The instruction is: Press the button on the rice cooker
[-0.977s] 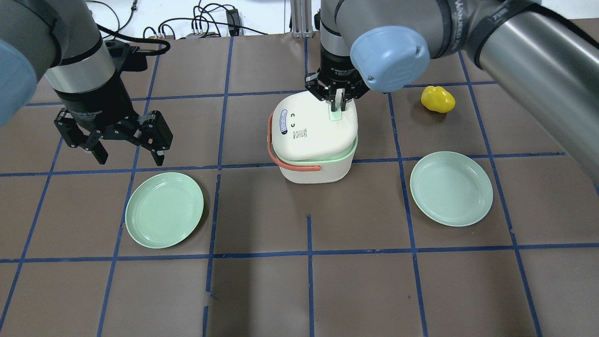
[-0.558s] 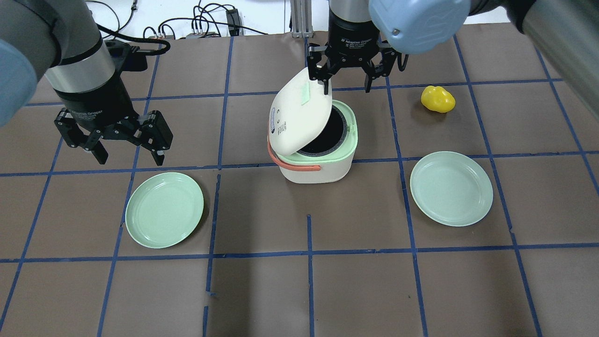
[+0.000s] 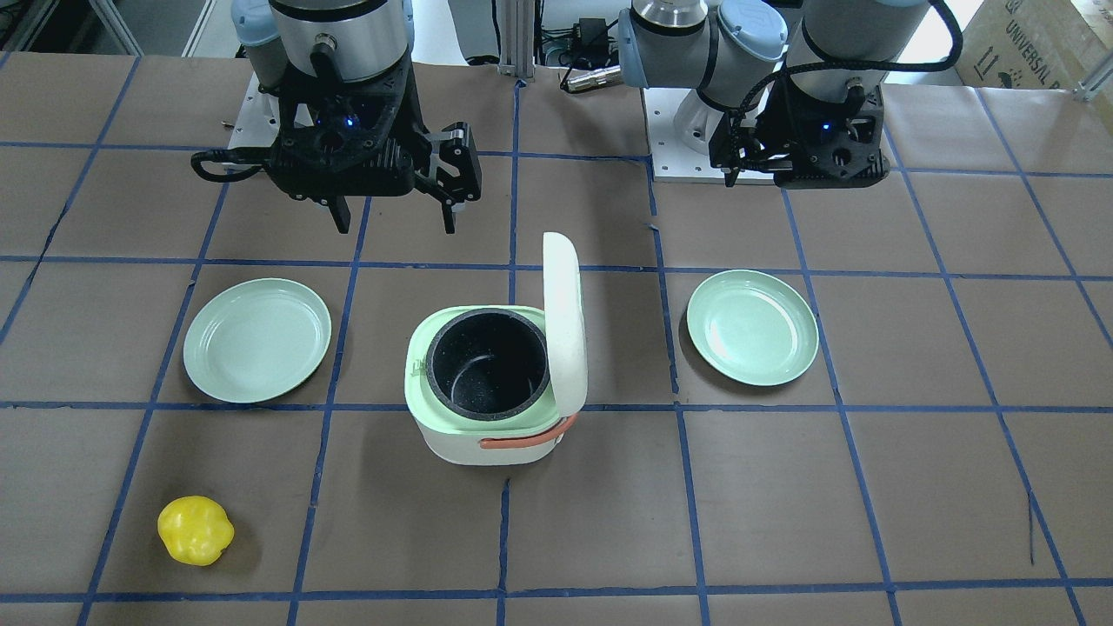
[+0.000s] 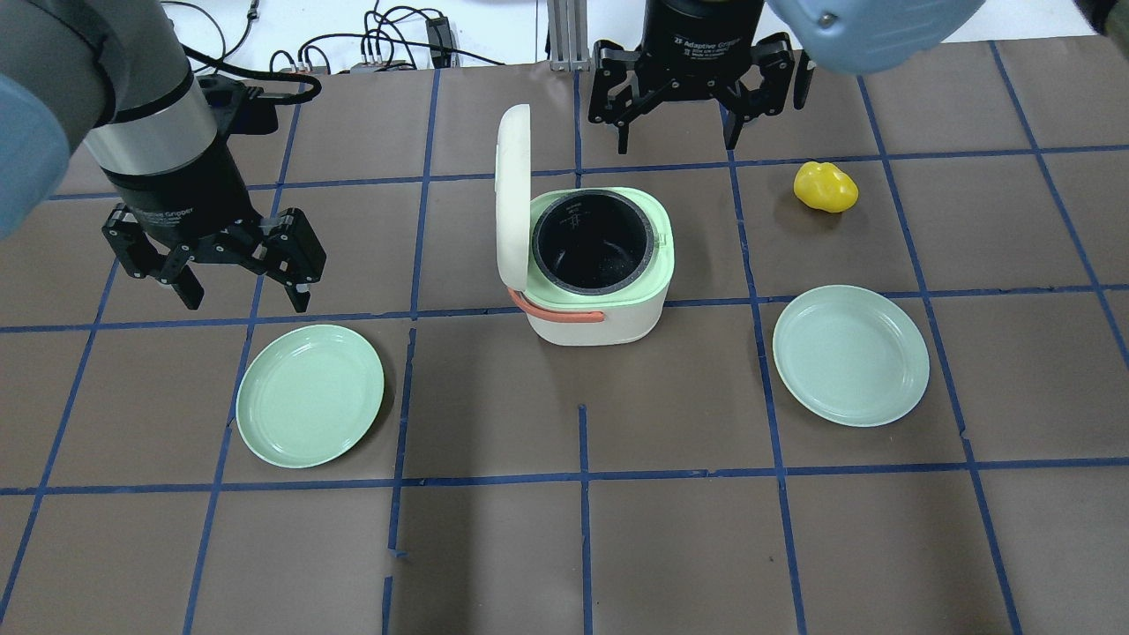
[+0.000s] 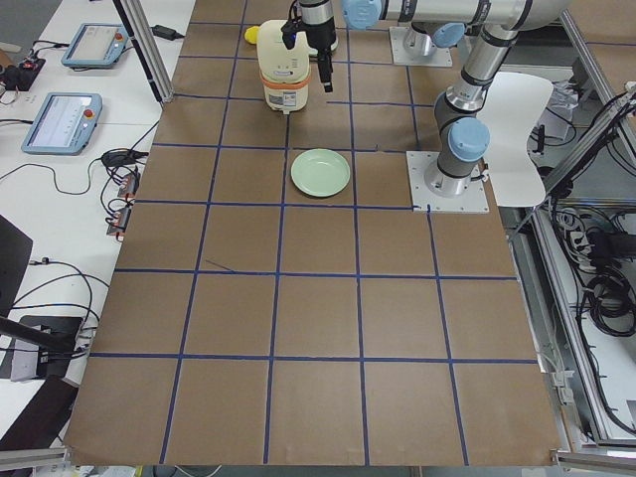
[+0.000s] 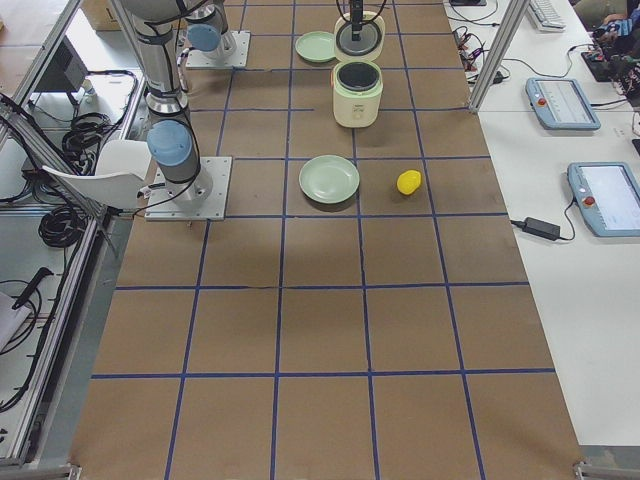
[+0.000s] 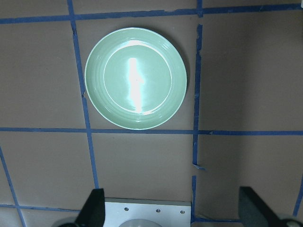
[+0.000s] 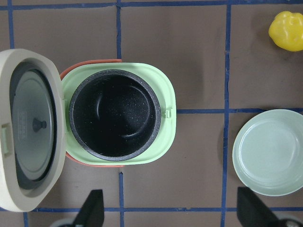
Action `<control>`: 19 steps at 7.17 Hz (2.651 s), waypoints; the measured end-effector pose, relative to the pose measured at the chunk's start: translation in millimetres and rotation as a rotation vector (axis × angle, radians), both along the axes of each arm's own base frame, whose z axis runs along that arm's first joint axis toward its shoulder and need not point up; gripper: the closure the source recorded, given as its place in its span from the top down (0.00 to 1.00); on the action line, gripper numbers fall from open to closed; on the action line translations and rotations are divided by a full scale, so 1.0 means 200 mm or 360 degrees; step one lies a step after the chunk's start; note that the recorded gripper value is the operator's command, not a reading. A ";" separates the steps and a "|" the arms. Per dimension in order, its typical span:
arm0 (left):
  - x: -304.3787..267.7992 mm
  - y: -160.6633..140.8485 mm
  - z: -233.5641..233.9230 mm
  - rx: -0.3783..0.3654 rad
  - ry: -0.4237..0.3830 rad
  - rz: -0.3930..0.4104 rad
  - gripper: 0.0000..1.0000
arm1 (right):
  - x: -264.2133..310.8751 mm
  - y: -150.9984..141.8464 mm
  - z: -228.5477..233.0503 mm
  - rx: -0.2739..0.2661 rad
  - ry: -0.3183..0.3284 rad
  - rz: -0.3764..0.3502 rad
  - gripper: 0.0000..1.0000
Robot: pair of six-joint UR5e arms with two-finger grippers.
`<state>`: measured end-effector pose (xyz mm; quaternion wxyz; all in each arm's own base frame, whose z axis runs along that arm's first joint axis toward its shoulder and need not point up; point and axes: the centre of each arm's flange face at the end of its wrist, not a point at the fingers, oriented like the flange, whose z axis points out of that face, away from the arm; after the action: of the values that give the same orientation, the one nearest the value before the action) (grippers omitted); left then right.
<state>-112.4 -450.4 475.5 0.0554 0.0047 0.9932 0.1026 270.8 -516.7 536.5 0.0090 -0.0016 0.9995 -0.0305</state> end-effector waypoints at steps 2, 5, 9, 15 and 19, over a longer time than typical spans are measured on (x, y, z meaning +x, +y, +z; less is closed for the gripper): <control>0.00 0.00 0.00 0.0001 0.0000 0.0000 1.00 | -0.19 -0.04 0.03 0.0007 0.0010 -0.0012 1.00; 0.00 0.00 0.00 0.0002 0.0000 0.0001 1.00 | -0.74 -0.18 -0.05 0.0080 0.0020 -0.0052 1.00; 0.00 0.00 0.00 0.0000 0.0000 0.0001 1.00 | -0.97 -0.08 -0.17 0.0168 0.0029 0.0026 1.00; 0.00 0.00 0.00 0.0002 0.0000 -0.0001 1.00 | -0.84 0.00 -0.25 0.0201 0.0010 0.0091 1.00; 0.00 0.00 0.00 0.0002 0.0000 0.0000 1.00 | -0.81 0.01 -0.23 0.0188 0.0016 0.0102 1.00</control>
<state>-112.4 -450.8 475.0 0.0553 0.0048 0.9931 0.1032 108.8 -515.0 491.4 0.0051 -0.0332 0.9990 0.0290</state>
